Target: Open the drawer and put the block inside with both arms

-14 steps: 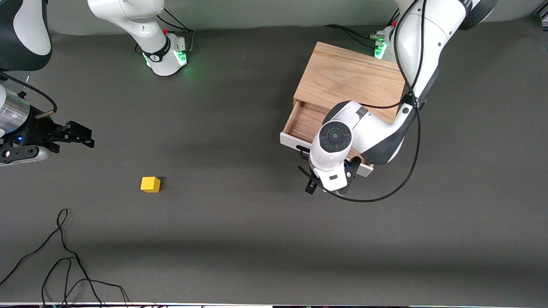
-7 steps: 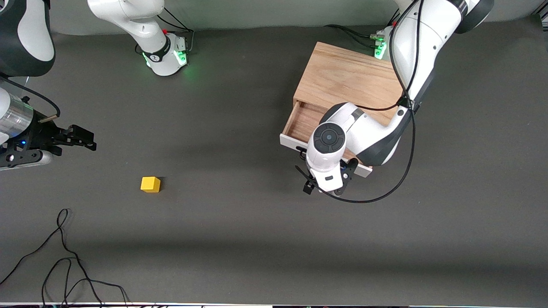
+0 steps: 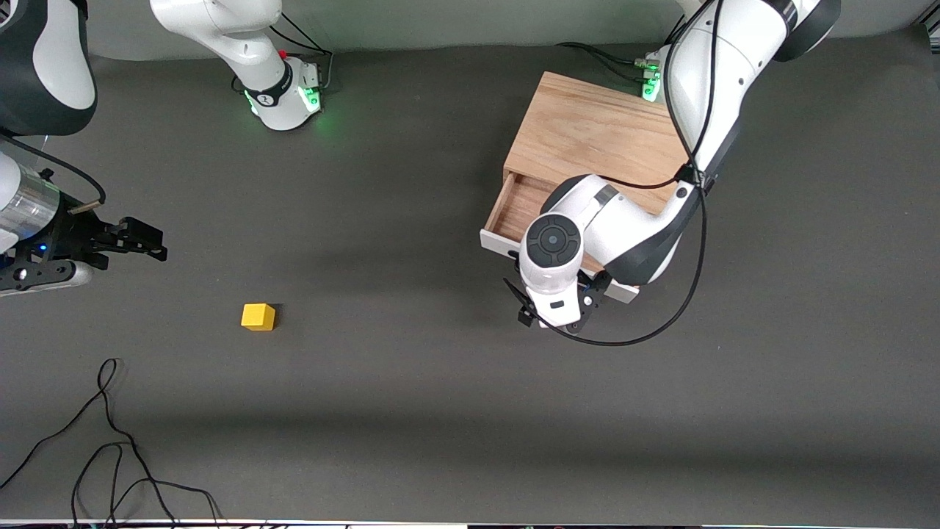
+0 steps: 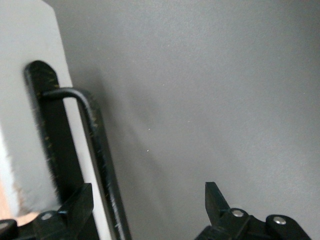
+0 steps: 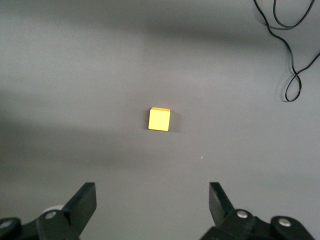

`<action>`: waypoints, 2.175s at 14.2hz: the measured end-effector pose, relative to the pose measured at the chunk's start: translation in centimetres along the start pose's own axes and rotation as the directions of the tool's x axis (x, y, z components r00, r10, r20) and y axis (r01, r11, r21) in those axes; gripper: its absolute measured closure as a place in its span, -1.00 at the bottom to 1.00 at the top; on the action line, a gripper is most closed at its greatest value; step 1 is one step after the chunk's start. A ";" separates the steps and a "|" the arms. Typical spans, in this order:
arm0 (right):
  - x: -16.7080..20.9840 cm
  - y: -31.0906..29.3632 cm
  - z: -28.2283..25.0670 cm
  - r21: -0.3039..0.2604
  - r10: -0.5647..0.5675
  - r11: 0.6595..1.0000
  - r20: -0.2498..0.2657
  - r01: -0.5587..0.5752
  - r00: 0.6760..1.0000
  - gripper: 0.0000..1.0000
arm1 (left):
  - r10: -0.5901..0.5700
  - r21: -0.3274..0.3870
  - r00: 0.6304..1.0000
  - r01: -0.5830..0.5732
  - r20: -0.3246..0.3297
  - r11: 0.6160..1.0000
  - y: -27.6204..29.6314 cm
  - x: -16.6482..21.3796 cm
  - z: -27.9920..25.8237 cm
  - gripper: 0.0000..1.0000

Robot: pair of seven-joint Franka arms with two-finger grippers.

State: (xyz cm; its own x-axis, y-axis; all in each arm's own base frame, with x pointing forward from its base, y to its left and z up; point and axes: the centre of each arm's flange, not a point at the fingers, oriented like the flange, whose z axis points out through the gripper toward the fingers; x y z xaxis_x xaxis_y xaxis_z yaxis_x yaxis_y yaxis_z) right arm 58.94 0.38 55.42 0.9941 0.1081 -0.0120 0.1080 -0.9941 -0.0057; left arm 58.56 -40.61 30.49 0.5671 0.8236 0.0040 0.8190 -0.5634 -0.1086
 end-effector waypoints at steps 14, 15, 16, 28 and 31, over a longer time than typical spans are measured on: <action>1.5 0.2 2.0 -0.003 0.002 1.000 -0.015 -0.002 1.000 -1.00 | 0.239 0.059 0.968 -0.243 0.073 0.968 -12.0 11.5 -27.5 -1.00; 1.7 0.2 2.5 -0.004 0.002 1.000 -0.021 -0.002 1.000 -1.00 | 0.292 0.059 0.953 -0.297 0.078 0.953 -14.2 13.7 -29.0 -1.00; 1.9 0.3 3.4 -0.005 0.003 1.000 -0.031 -0.003 1.000 -1.00 | 0.345 0.058 0.935 -0.350 0.082 0.935 -16.1 15.5 -29.8 -1.00; 2.9 0.8 26.2 0.044 0.076 0.996 -0.071 -0.073 0.995 -1.00 | 0.755 0.055 0.642 -0.766 0.133 0.641 -27.5 26.0 -25.6 -1.00; 2.6 -0.9 32.0 0.034 0.050 0.998 -0.040 -0.049 0.998 -1.00 | 0.802 0.028 0.586 -0.809 0.110 0.587 -29.2 27.5 -24.7 -1.00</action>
State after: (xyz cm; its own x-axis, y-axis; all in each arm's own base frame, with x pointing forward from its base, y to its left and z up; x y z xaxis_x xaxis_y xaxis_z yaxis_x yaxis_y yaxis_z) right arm 61.02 1.70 23.37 0.9979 0.0577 0.0278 0.0588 -0.9975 -0.0388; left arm 52.39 -3.10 58.36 0.9802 0.0381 -0.1941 0.0198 -0.9953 -0.0952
